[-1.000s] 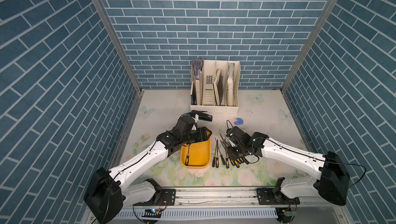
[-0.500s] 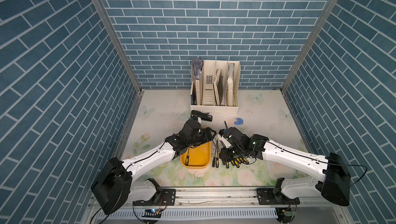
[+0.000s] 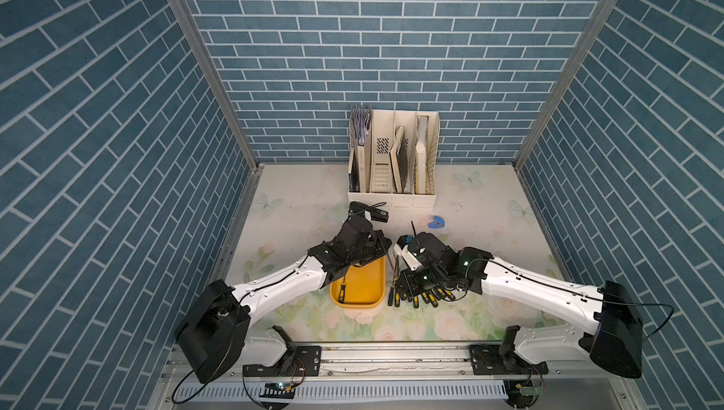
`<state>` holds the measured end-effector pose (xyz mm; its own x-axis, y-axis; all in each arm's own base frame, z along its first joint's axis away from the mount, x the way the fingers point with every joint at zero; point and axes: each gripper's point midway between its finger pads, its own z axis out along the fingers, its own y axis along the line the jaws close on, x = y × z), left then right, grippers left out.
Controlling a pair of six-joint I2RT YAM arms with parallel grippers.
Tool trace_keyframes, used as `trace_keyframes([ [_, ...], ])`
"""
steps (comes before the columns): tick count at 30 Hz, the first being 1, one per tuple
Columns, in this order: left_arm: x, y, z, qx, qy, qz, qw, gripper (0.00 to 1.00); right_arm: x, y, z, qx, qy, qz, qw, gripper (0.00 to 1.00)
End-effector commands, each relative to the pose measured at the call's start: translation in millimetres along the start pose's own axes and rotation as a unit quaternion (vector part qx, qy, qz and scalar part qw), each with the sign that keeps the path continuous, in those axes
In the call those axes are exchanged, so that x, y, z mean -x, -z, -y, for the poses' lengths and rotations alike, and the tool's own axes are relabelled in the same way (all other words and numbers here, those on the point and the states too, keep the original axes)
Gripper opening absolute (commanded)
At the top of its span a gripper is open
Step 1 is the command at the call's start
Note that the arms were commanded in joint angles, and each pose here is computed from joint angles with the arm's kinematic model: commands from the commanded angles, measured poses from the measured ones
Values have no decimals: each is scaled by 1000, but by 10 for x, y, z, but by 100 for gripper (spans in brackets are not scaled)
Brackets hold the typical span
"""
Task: Put the file tool into the storage box
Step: Place the file tool in the storage box.
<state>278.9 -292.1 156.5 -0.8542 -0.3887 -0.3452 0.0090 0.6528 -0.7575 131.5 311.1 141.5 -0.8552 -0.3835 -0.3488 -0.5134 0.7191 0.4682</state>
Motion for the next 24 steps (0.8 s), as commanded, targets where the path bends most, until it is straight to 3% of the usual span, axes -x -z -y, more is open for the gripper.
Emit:
trace_keyframes([
  [1,-13,69,-189,46,-33,-2,998,0,135,54,-120,11,9,10,1000,29],
  [2,-8,101,-198,51,-38,-2,998,0,162,62,-134,11,13,12,1000,36],
  [4,24,194,-210,62,-55,1,997,0,251,98,-177,11,22,19,1000,58],
  [9,299,512,-350,100,-85,16,991,0,428,206,-155,1,30,32,999,87],
  [15,649,679,-594,148,-122,11,981,0,467,320,46,-13,13,43,999,90],
  [24,555,214,-1023,193,-139,-40,971,0,158,203,580,-64,-33,18,997,90],
])
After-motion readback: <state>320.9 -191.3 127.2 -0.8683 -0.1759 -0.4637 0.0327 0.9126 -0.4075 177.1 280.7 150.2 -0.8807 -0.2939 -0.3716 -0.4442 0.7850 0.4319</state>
